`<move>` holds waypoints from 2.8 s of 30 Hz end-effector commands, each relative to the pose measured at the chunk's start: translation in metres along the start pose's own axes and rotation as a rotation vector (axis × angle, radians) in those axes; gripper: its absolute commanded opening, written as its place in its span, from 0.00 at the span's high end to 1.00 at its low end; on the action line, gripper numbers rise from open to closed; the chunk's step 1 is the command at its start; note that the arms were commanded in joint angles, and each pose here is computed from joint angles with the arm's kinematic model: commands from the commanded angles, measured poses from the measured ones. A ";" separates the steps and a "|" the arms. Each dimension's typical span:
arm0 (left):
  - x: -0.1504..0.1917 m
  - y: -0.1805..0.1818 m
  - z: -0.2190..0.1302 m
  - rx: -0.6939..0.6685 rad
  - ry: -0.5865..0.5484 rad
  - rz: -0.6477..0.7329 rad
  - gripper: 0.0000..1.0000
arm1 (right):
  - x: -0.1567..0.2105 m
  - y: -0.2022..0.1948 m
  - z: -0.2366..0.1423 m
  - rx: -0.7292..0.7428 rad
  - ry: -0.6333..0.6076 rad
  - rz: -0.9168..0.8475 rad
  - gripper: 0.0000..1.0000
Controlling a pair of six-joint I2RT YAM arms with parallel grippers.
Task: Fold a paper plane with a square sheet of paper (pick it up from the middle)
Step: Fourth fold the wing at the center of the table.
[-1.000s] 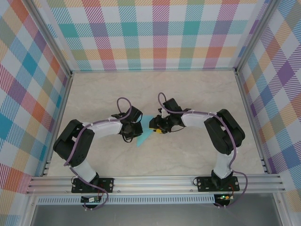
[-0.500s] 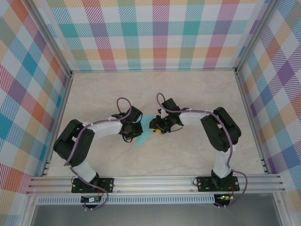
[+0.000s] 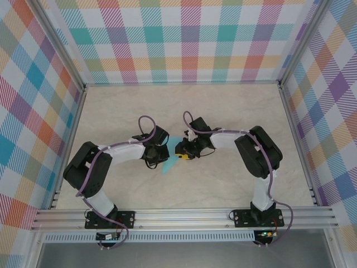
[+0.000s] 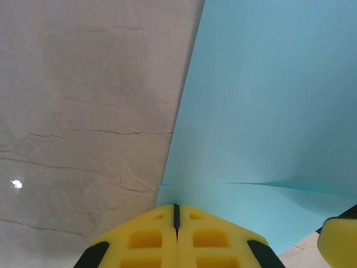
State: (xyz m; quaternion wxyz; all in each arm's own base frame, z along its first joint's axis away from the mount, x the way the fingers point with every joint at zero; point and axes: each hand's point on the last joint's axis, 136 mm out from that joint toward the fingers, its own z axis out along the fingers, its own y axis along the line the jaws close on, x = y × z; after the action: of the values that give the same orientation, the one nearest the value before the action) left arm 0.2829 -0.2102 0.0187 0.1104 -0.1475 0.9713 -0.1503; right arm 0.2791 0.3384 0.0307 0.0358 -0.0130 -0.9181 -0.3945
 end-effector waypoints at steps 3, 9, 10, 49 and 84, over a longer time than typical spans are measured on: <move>0.005 0.008 -0.003 -0.033 0.010 0.007 0.95 | 0.001 0.012 0.008 -0.048 0.040 -0.035 0.73; -0.012 -0.020 -0.037 0.065 -0.059 0.079 0.81 | -0.004 0.013 0.004 -0.024 0.005 -0.050 0.91; -0.015 -0.024 -0.045 0.080 -0.076 0.088 0.78 | -0.006 0.014 0.000 -0.017 -0.016 -0.054 0.93; -0.014 -0.069 -0.085 0.416 -0.363 0.471 0.15 | -0.033 0.037 -0.054 0.124 -0.211 0.168 0.97; 0.004 -0.083 -0.019 0.292 -0.557 1.026 0.66 | -0.038 0.029 -0.056 0.120 -0.115 0.289 0.85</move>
State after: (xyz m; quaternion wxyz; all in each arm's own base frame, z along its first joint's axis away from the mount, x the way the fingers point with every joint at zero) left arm 0.2985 -0.2755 0.0632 0.4336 0.3040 0.8324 -0.1635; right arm 0.3201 0.3162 0.0815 0.0283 -0.1608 -0.9319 -0.3240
